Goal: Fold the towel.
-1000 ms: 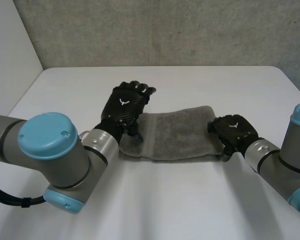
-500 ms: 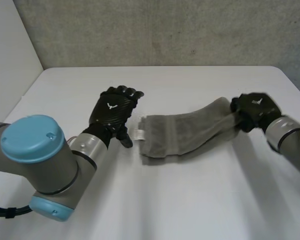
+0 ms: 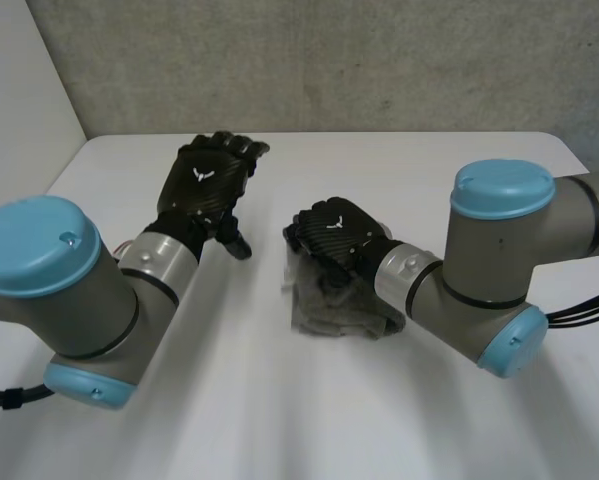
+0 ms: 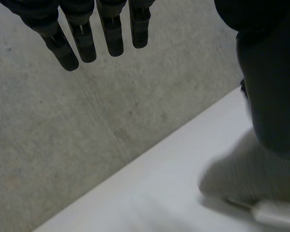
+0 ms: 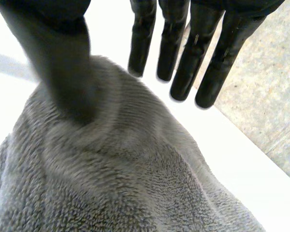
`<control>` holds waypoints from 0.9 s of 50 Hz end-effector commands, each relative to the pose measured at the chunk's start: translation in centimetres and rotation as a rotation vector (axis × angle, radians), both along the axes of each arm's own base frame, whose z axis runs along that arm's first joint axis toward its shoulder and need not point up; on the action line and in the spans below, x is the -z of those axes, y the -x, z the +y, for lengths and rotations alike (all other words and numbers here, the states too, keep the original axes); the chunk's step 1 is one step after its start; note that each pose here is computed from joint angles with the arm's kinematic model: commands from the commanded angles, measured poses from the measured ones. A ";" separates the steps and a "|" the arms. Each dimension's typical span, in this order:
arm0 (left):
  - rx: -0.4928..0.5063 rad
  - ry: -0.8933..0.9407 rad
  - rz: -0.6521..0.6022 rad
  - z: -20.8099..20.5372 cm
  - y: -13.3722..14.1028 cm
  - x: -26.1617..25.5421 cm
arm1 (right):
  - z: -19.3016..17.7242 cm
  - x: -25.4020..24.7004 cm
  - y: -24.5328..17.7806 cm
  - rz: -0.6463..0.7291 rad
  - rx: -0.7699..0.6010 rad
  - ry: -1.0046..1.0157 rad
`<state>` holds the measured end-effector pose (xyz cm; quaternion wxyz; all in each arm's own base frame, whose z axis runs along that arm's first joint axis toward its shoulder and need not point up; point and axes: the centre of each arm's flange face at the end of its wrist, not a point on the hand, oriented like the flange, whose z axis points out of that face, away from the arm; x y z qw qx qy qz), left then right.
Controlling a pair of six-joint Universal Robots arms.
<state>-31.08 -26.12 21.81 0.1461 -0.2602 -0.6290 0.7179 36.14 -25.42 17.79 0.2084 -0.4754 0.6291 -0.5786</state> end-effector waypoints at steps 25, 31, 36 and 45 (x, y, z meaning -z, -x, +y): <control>0.091 -0.275 -0.077 0.2 5.2 7.8 | -3.5 2.3 5.2 -0.070 0.336 -0.250; 0.088 -0.333 -0.115 0.7 4.9 10.3 | -3.9 4.3 5.6 -0.019 0.348 -0.296; 0.086 -0.341 -0.116 0.9 4.6 10.3 | -4.3 4.7 5.9 0.006 0.359 -0.310; 0.086 -0.234 -0.037 1.2 4.1 4.2 | -4.0 -1.8 6.0 -0.092 0.379 -0.185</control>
